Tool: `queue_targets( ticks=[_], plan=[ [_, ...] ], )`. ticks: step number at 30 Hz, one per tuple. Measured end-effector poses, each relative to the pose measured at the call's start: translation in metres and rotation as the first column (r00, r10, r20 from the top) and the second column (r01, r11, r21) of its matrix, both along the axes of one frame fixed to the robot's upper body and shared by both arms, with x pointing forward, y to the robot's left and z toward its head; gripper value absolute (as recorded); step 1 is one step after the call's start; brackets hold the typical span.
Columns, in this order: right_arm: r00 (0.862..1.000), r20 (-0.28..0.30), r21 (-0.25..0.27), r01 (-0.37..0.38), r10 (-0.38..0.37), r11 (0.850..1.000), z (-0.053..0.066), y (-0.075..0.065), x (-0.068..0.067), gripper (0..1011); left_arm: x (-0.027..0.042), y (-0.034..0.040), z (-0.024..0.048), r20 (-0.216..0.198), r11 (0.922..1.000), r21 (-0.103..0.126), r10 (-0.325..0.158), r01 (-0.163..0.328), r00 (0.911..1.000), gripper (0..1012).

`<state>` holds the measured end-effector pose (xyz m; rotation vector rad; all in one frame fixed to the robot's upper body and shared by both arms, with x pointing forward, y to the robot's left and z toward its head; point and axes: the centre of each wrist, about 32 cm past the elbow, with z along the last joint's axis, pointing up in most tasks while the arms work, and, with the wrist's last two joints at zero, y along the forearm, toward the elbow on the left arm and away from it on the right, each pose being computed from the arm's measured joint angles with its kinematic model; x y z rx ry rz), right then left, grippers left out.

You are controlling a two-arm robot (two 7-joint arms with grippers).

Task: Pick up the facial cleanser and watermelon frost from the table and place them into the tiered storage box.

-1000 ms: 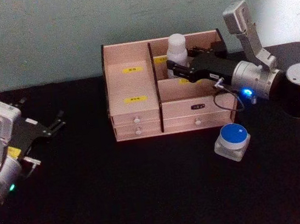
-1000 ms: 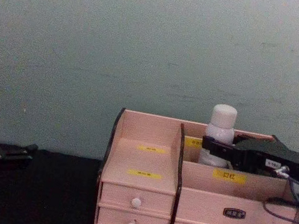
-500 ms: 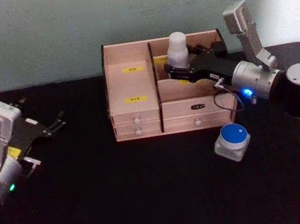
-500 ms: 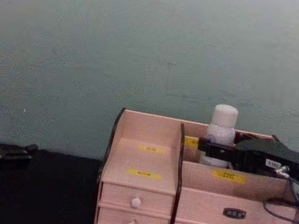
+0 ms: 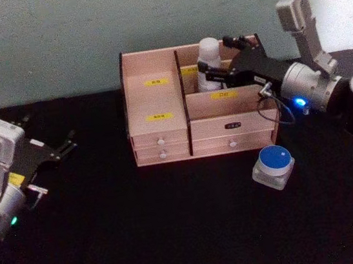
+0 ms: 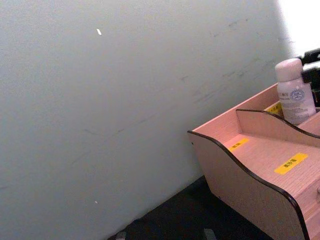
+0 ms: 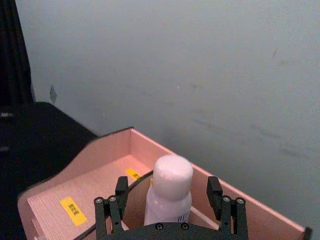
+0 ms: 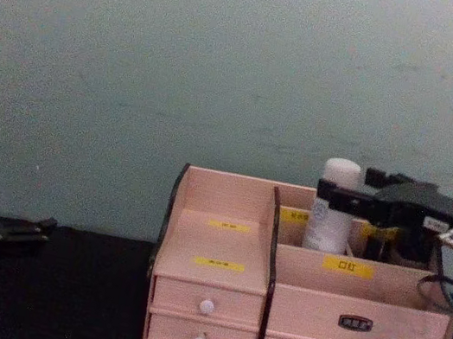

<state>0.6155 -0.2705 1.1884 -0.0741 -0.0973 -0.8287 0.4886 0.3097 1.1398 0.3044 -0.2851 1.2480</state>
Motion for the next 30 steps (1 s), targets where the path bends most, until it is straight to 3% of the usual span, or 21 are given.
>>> queue_targets(
  ticks=[3,8,10,13,18,19,22,27,30],
  plan=[
    [1.000,0.013,0.007,0.000,0.000,1.000,0.005,-0.003,-0.006,1003,0.0000,0.0000,0.0000,0.000,1.0000,0.000,0.000,0.000,1.0000,1001],
    [1.000,0.021,0.014,-0.009,0.009,1.000,0.014,-0.017,-0.032,1003,0.0000,0.0000,0.0000,0.000,1.0000,0.000,0.000,0.000,1.0000,1001],
    [1.000,0.018,0.014,-0.010,0.010,1.000,0.015,-0.020,-0.036,1003,0.0000,0.0000,0.0000,0.000,1.0000,0.000,0.000,0.000,1.0000,1001],
    [1.000,-0.010,0.005,-0.020,0.020,1.000,0.017,-0.032,-0.059,1003,0.0000,0.0000,0.0000,0.000,1.0000,0.000,0.000,0.000,1.0000,1001],
    [0.996,-0.080,-0.020,-0.032,0.031,0.999,0.021,-0.052,-0.097,1003,0.0000,0.0000,-0.0001,0.000,1.0000,0.000,0.000,0.000,1.0000,1001],
    [0.996,-0.080,-0.020,-0.032,0.031,0.999,0.021,-0.052,-0.097,1003,0.0000,0.0000,0.0000,0.000,1.0000,0.000,0.000,0.000,1.0000,1001],
    [0.989,-0.142,-0.034,-0.037,0.032,0.999,0.023,-0.063,-0.123,1003,0.0000,0.0000,-0.0001,0.000,1.0000,0.000,0.000,0.000,1.0000,1001],
    [0.971,-0.238,-0.054,-0.045,0.031,0.998,0.022,-0.072,-0.149,1003,0.0000,0.0000,0.0000,0.000,1.0000,0.000,0.000,0.000,1.0000,1001],
    [0.960,-0.279,-0.064,-0.046,0.026,0.997,0.020,-0.073,-0.156,1003,0.0000,0.0000,0.0000,0.000,1.0000,0.000,0.000,0.000,1.0000,1001]
  ],
)
